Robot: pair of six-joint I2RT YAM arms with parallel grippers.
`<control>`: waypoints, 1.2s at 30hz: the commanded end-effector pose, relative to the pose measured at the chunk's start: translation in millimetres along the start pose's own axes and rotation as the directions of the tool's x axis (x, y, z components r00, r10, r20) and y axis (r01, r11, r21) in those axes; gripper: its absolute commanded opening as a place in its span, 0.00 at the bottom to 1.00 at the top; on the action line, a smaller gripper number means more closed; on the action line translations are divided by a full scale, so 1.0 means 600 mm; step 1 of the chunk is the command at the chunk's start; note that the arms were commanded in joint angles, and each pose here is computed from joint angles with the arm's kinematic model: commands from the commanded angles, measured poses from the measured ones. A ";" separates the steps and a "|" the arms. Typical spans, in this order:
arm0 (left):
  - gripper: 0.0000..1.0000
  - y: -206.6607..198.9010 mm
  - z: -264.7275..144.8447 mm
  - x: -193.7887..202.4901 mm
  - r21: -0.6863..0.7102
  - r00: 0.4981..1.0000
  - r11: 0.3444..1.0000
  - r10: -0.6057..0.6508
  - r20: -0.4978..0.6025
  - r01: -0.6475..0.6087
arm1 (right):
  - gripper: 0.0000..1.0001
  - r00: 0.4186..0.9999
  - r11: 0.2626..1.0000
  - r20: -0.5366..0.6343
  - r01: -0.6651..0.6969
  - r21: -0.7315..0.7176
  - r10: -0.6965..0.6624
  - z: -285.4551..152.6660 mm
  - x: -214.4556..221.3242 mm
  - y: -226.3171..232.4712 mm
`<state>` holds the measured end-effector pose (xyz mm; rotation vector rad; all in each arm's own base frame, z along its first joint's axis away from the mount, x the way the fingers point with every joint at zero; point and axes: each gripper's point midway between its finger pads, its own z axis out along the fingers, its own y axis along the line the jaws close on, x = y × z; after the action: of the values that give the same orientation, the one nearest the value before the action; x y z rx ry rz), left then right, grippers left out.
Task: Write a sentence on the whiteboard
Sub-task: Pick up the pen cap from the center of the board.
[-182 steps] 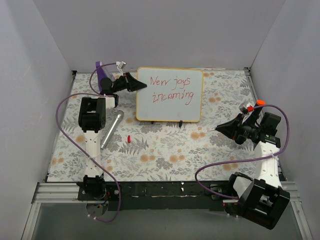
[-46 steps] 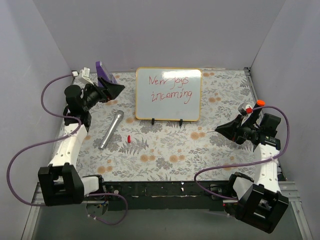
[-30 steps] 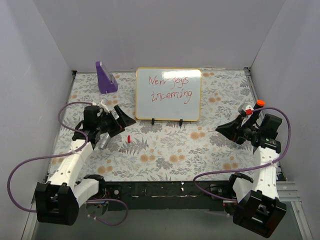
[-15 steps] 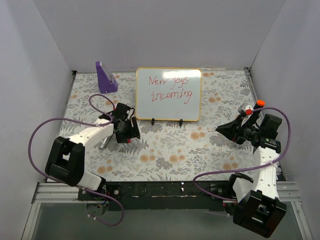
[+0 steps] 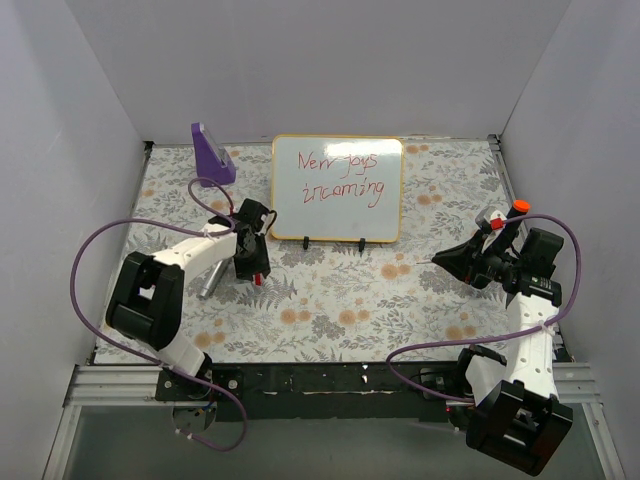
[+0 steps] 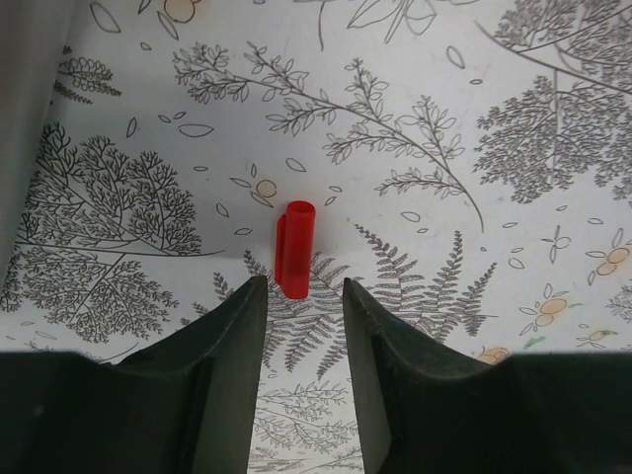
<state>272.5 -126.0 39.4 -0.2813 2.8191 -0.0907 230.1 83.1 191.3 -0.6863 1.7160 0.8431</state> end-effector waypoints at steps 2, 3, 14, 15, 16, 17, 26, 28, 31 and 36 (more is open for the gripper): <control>0.34 0.010 -0.012 -0.015 -0.050 0.999 0.998 0.033 0.021 -0.032 | 0.01 0.999 0.999 0.012 0.043 -0.007 -0.043 -0.002 -0.023 0.002; 0.33 0.011 -0.010 -0.014 -0.053 0.999 0.998 0.035 0.018 -0.034 | 0.01 0.999 0.999 0.012 0.044 -0.005 -0.044 -0.002 -0.023 0.002; 0.26 0.015 0.015 0.002 -0.075 0.997 0.995 0.065 -0.047 -0.068 | 0.01 0.999 0.999 0.011 0.038 -0.008 -0.038 -0.001 -0.021 0.001; 0.26 0.016 0.016 0.004 -0.076 0.996 0.995 0.067 -0.054 -0.071 | 0.01 0.999 0.999 0.011 0.040 -0.007 -0.040 -0.001 -0.022 0.001; 0.26 0.016 0.019 0.004 -0.076 0.996 0.994 0.070 -0.056 -0.074 | 0.01 0.999 0.999 0.011 0.040 -0.007 -0.040 -0.001 -0.022 0.002; 0.26 0.017 0.023 0.006 -0.082 0.995 0.994 0.072 -0.066 -0.077 | 0.01 0.999 0.999 0.011 0.041 -0.006 -0.041 -0.002 -0.022 0.001; 0.34 0.029 0.043 0.017 -0.117 0.988 0.986 0.104 -0.112 -0.117 | 0.01 0.999 0.999 0.012 0.044 -0.007 -0.044 -0.002 -0.022 0.002; 0.36 0.030 0.049 0.020 -0.120 0.986 0.985 0.112 -0.121 -0.126 | 0.01 0.999 0.999 0.012 0.044 -0.007 -0.044 -0.002 -0.022 0.002; 0.36 0.031 0.056 0.022 -0.122 0.984 0.983 0.119 -0.131 -0.136 | 0.01 0.999 0.999 0.011 0.044 -0.006 -0.044 -0.002 -0.022 0.002; 0.35 0.032 0.066 0.019 -0.129 0.983 0.981 0.131 -0.128 -0.147 | 0.01 0.999 0.999 0.011 0.044 -0.006 -0.044 -0.002 -0.022 0.002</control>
<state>267.0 -114.7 16.4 -0.1372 2.9566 0.0652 229.1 83.3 189.8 -0.6783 1.7261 0.8509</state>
